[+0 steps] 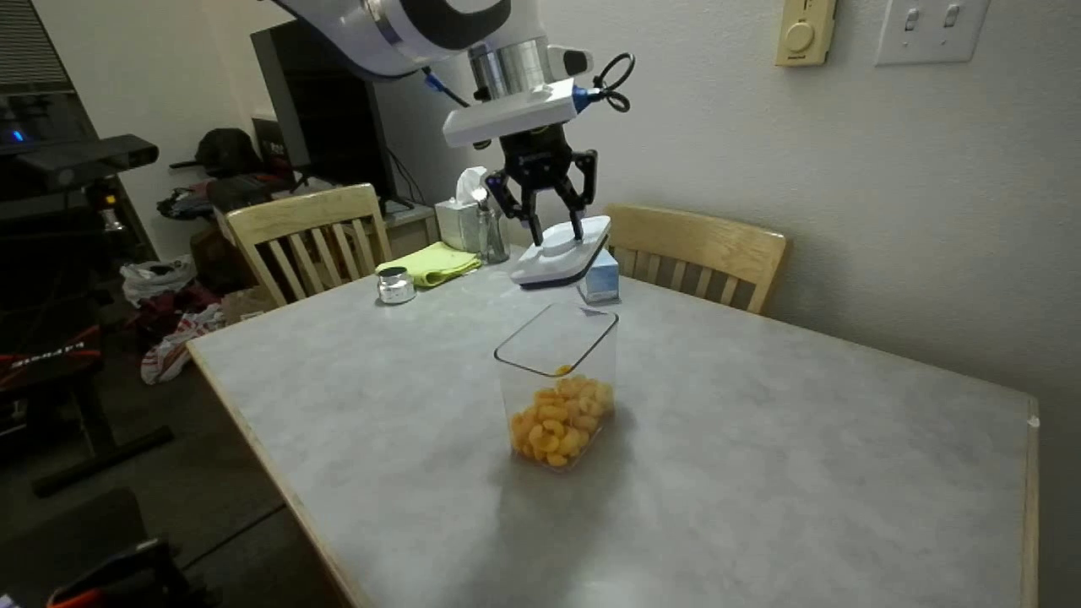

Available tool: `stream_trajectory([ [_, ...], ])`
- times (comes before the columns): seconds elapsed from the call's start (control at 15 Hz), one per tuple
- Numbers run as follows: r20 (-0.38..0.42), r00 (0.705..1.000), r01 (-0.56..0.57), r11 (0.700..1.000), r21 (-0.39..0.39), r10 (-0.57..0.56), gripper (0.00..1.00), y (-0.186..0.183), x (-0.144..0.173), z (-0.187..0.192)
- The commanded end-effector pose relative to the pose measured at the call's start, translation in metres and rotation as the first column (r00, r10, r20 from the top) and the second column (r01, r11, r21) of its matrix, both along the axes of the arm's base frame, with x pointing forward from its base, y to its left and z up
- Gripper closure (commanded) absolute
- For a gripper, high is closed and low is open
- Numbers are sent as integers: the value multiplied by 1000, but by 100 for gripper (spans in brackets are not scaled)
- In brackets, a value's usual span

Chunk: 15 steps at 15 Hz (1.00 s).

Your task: Remove the lid from the container and put it on the table

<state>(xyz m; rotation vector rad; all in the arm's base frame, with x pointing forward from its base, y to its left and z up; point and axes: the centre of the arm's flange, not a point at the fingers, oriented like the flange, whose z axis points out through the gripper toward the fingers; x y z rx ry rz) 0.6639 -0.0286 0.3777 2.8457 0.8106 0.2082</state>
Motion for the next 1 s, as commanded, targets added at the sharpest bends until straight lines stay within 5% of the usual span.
stream_trajectory([
  [0.0, 48, 997, 63, 998, -12, -63, 71, 32, 23, -23],
  [0.47, 16, 945, 324, 944, 55, -325, 71, 90, 39, -71],
  [0.93, -49, 921, 390, 915, 100, -387, 71, 114, 28, -122],
])
